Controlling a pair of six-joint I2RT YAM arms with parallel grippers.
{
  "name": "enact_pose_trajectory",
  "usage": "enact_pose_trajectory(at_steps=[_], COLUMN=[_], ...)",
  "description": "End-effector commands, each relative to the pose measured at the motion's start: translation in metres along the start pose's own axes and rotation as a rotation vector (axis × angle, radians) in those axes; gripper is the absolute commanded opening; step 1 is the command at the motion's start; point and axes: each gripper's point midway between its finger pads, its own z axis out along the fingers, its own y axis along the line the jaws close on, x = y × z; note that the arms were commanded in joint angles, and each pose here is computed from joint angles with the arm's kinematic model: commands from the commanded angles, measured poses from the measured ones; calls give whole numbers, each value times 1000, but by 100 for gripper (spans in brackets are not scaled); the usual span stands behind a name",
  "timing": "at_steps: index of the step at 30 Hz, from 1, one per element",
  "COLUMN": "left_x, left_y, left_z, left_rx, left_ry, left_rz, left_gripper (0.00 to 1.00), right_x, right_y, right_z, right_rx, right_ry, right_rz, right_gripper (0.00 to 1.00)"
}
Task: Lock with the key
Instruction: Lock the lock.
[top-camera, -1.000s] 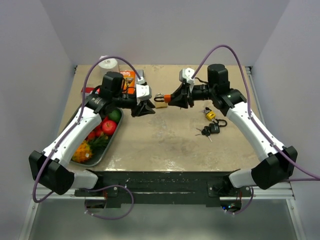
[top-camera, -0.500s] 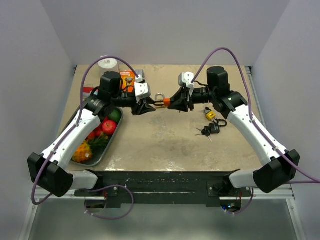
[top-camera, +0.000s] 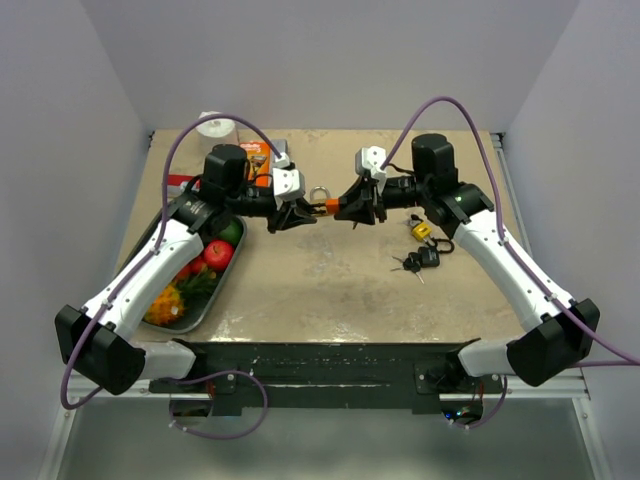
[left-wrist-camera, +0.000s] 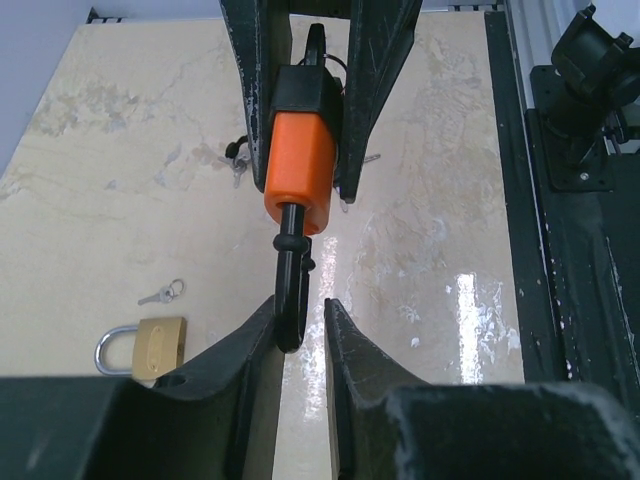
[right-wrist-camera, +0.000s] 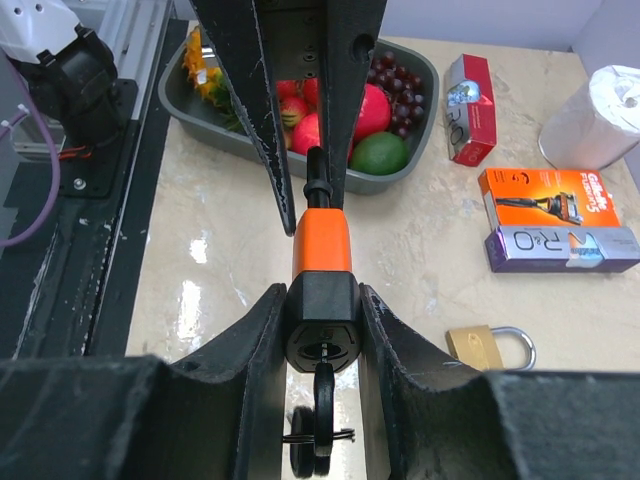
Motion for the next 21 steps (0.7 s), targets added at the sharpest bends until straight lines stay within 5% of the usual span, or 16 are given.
enact_pose_trajectory(at_steps=[1, 3, 8, 21], left_x=[-27, -27, -27, -47], left_y=[-3, -4, -7, -26], left_z=[-2, 0, 4, 21], left_rx=[14, 17, 37, 144], left_ry=[-67, -66, -70, -143], left_rz=[53, 49, 35, 4], left_gripper=[27, 27, 0, 0], right_x=[-18, -18, -18, -19], right_y=[9, 9, 9, 26], right_z=[-4, -4, -4, 22], right_rx=[-19, -21, -16, -83], right_ry=[-43, -42, -40, -38], right_rz=[-68, -67, -84, -167], right_gripper=[0, 0, 0, 0])
